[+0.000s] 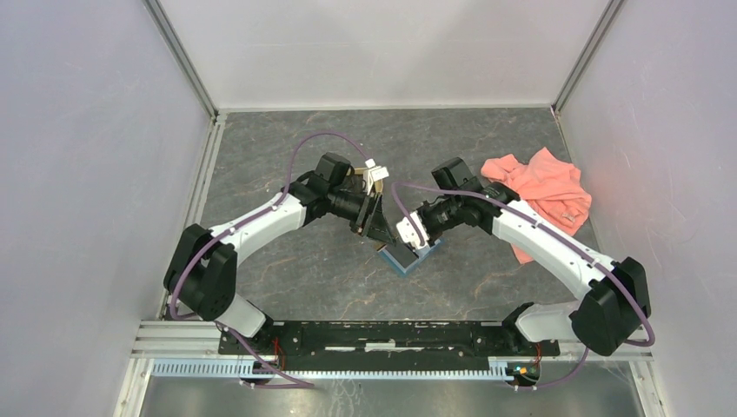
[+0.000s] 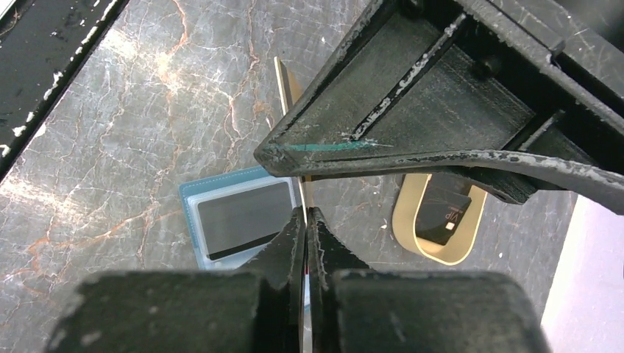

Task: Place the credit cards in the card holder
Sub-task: Pick up the credit card from the storage box.

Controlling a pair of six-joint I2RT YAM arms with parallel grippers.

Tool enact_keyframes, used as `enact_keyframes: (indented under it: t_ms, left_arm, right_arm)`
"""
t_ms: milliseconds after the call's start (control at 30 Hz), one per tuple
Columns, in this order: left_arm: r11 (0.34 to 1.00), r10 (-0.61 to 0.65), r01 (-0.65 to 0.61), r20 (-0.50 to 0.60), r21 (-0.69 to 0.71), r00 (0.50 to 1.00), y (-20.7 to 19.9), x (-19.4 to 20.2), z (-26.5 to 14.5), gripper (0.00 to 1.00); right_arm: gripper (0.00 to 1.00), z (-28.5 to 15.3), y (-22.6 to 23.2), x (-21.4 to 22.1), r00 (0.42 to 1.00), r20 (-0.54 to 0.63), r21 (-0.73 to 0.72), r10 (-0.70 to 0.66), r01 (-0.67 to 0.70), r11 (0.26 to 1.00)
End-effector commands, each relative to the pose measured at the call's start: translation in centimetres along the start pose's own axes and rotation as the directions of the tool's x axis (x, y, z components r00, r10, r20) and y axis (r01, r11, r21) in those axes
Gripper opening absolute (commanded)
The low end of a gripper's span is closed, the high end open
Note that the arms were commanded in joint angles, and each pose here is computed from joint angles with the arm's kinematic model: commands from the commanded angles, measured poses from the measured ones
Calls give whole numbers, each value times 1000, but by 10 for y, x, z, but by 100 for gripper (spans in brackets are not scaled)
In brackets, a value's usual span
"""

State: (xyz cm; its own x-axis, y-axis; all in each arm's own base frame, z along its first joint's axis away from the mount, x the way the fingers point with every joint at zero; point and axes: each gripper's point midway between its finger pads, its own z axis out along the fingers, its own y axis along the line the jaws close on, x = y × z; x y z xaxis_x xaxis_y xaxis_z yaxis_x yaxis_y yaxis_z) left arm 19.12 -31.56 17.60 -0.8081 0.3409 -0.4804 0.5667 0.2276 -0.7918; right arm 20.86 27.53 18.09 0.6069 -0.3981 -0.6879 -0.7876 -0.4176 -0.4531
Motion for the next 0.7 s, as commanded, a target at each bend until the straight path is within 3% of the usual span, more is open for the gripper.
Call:
enact_keyframes:
  t_ms: [0, 167, 267, 367, 467, 600, 667]
  left_arm:
    - [997, 70, -72, 60, 34, 996, -13, -25, 0, 51]
    - [994, 109, -111, 240, -8, 965, -29, -58, -23, 81]
    - [970, 239, -198, 394, -142, 887, -42, -77, -55, 93]
    - [926, 368, -251, 524, -283, 768, -56, -89, -85, 99]
    - [892, 440, -221, 642, -395, 628, -67, -95, -120, 100]
    - [895, 416, -36, 804, -445, 425, -62, -90, -166, 100]
    - [910, 404, -58, 845, -411, 350, -66, -79, -172, 100]
  right_arm:
    - [0, -4, 2, -14, 998, 32, 3, -60, 60, 998]
    - [0, -5, 23, -7, 1000, 6, -16, 6, -6, 1000]
    - [0, -4, 39, -5, 995, 21, -15, 96, -96, 995]
    - [0, -10, 45, -2, 988, 64, 12, 143, -144, 990]
    - [0, -26, 34, -1, 965, 121, 67, 233, -242, 968]
    - [0, -51, 14, 0, 890, 256, 144, 377, -421, 896]
    - [0, -59, 6, 1, 844, 313, 173, 435, -501, 848]
